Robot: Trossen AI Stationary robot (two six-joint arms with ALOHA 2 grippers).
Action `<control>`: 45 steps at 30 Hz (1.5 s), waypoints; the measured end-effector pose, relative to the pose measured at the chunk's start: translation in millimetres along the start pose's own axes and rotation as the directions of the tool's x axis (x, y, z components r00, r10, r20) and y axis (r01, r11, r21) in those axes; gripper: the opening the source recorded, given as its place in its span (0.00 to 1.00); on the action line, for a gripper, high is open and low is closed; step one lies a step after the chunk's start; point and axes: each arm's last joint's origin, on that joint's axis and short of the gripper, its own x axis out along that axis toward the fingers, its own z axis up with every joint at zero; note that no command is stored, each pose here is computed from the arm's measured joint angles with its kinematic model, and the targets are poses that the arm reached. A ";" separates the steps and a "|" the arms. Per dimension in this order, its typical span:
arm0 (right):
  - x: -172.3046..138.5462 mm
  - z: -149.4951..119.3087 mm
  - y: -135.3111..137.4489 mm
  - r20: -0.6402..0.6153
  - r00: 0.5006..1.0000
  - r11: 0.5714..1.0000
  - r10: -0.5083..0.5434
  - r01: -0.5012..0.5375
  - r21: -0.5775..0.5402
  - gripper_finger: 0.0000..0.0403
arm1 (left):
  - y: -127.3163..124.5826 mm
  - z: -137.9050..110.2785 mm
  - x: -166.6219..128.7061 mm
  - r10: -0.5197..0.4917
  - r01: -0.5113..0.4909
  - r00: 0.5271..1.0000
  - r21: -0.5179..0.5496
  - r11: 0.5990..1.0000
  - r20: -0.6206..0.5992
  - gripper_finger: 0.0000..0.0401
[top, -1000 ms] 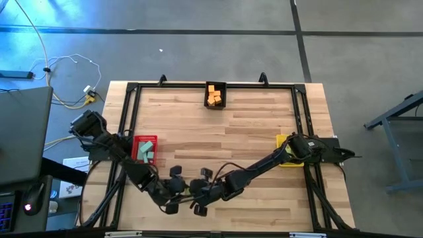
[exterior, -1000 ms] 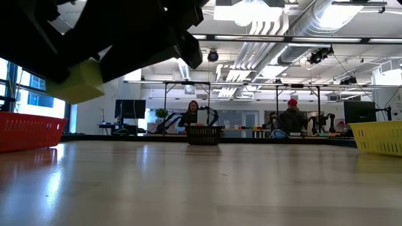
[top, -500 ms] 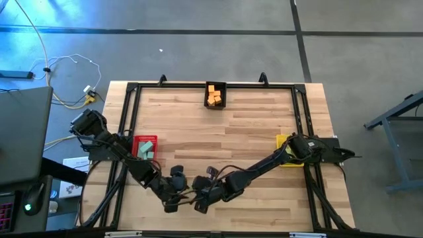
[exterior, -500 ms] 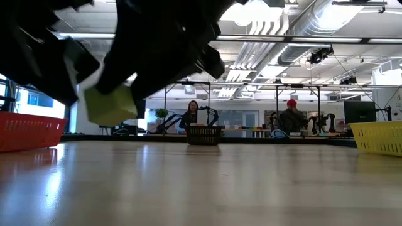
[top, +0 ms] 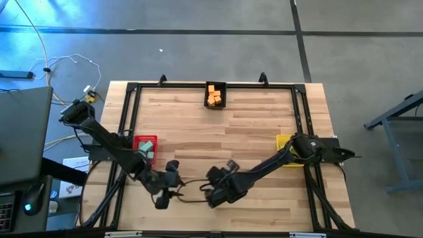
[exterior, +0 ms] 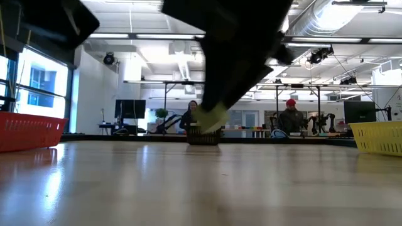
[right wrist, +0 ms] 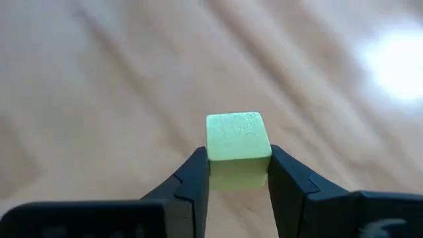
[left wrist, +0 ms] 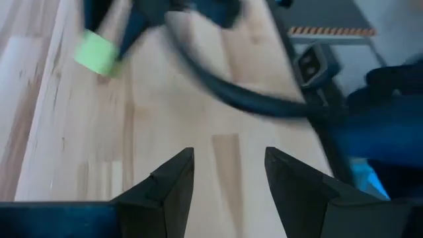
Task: Sort & place blocks by color
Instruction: Put the green block into the yellow bin
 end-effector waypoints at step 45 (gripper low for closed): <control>-96.5 -39.0 -178.8 -0.136 0.874 0.813 -0.467 0.485 0.322 0.23 | 91.9 -59.1 -54.3 -0.171 0.205 0.901 -0.044 0.978 0.399 0.42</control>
